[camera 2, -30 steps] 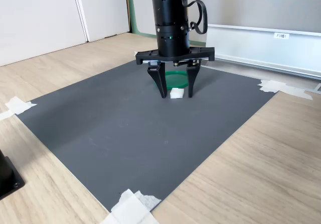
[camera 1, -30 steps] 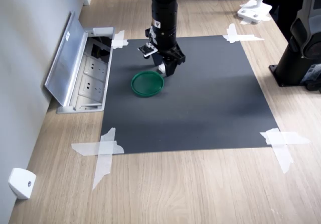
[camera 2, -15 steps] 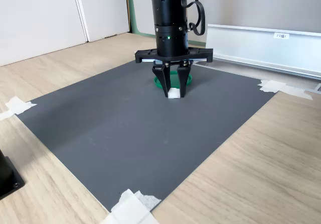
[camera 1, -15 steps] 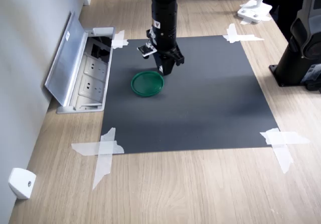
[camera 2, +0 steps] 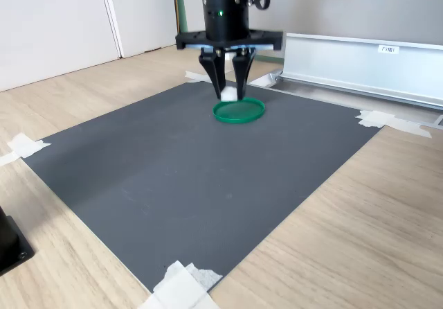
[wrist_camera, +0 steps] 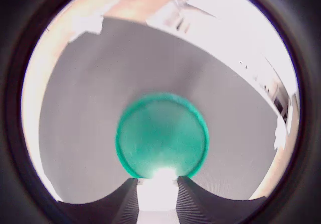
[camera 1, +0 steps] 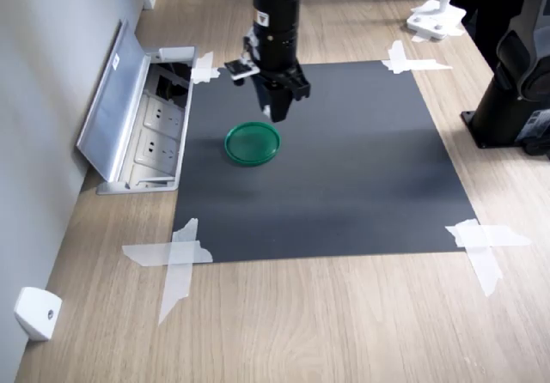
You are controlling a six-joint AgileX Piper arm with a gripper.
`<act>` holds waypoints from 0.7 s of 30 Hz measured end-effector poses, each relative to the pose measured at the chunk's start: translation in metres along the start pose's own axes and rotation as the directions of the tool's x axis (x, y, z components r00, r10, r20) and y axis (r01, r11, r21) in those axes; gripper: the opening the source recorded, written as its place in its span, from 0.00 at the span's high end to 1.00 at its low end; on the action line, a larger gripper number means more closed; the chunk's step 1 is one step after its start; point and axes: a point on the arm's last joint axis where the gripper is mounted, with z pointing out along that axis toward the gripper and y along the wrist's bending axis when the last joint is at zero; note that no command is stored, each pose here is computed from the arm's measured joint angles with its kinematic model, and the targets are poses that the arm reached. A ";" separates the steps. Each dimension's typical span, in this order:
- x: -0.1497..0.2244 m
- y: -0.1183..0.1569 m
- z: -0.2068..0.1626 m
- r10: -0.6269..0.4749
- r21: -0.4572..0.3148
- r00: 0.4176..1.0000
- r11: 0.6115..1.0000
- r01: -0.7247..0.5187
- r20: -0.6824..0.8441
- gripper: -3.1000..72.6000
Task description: Grasp a white terminal and put it on the green lid.
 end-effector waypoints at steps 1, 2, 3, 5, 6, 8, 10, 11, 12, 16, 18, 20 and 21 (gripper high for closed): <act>-0.004 0.001 0.002 0.008 -0.005 1.000 1.000 -0.008 0.003 0.60; -0.007 0.001 0.005 0.015 -0.009 1.000 1.000 -0.015 0.001 0.60; -0.009 0.001 0.008 0.023 -0.013 1.000 1.000 -0.023 -0.004 0.60; -0.012 0.001 0.018 0.036 -0.024 0.999 0.999 -0.037 -0.022 0.60; -0.012 0.001 0.023 0.038 -0.027 0.999 0.999 -0.039 -0.034 0.60; -0.012 0.000 0.030 0.038 -0.024 0.998 0.999 -0.040 -0.050 0.60; -0.012 -0.002 0.033 0.026 -0.008 0.998 1.000 -0.027 -0.050 0.60; -0.013 -0.003 0.033 0.023 -0.001 0.999 1.000 -0.023 -0.044 0.60; -0.013 -0.003 0.034 0.019 0.004 0.999 1.000 -0.019 -0.042 0.60; -0.013 -0.004 0.034 0.000 0.009 0.999 1.000 0.000 -0.043 0.59; -0.013 -0.004 0.034 -0.005 0.009 0.999 1.000 0.006 -0.043 0.53; -0.013 -0.003 0.034 -0.010 0.008 0.999 1.000 0.010 -0.043 0.41; -0.013 -0.003 0.034 -0.009 0.006 0.999 1.000 0.009 -0.042 0.34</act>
